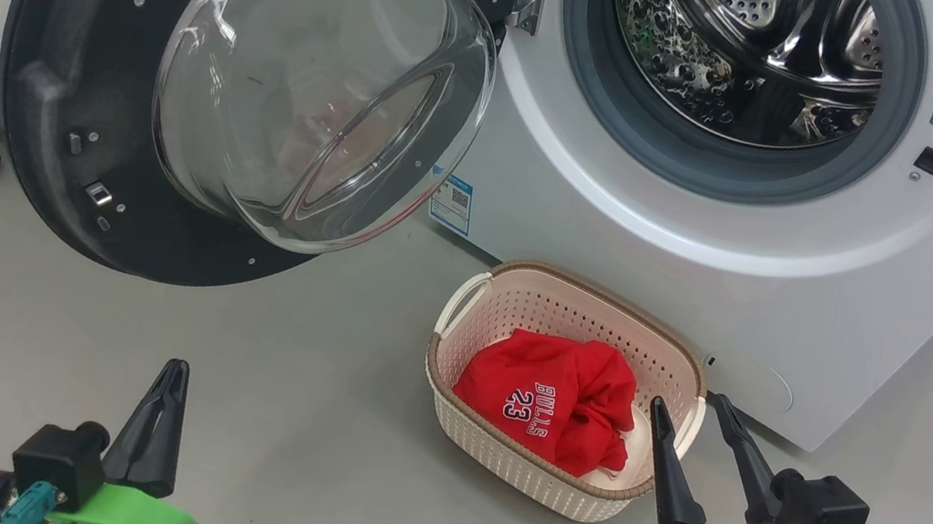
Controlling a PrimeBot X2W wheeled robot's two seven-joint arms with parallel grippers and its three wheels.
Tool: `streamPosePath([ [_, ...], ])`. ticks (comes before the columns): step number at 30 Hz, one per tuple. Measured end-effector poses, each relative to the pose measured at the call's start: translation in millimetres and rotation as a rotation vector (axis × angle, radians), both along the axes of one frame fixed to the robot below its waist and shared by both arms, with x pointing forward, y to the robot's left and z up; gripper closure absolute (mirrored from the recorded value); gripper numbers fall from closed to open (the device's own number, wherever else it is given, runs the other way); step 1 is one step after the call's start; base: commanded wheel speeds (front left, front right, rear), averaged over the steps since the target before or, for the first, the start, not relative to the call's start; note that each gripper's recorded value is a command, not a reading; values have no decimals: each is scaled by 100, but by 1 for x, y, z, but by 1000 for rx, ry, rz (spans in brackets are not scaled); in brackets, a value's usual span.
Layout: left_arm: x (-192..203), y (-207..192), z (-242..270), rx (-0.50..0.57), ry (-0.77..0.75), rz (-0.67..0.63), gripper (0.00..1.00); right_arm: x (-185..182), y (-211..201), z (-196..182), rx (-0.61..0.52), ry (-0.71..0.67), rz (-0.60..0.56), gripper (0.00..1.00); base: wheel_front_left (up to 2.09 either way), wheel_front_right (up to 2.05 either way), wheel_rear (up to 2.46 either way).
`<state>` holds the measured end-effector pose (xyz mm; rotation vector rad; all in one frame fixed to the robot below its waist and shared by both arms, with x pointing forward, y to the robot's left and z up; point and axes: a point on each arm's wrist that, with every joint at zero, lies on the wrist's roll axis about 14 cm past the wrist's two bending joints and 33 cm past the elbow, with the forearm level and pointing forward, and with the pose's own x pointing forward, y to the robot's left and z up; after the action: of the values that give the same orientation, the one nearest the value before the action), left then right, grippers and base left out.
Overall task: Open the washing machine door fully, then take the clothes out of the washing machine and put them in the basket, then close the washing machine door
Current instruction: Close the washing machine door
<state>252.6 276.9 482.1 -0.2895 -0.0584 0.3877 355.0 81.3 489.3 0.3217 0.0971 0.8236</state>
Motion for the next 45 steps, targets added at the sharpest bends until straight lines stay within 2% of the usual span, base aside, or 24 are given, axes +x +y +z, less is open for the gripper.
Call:
streamPosePath([
  [8,4,2,1,21,10,-3,100,-3,2,-9,-26,2,25,0,0,0,0],
  [12,4,17,7,21,-2,38,100,-1,4,-10,-36,-17,41,0,0,0,0],
  [16,6,34,17,77,-4,58,100,7,4,-9,-23,-20,35,0,0,0,0],
  [21,19,65,56,209,-54,79,100,17,-1,-18,-34,-4,25,0,0,0,0],
  [34,33,168,209,675,-177,225,100,45,-19,-38,-62,20,-21,0,0,0,0],
  [37,33,181,227,705,-185,259,100,48,-21,-40,-62,23,-27,0,0,0,0],
  [41,24,226,236,569,-184,372,100,51,-27,-45,-69,33,-43,0,0,0,0],
  [45,9,268,212,296,-194,496,100,54,-30,-45,-70,33,-53,0,0,0,0],
])
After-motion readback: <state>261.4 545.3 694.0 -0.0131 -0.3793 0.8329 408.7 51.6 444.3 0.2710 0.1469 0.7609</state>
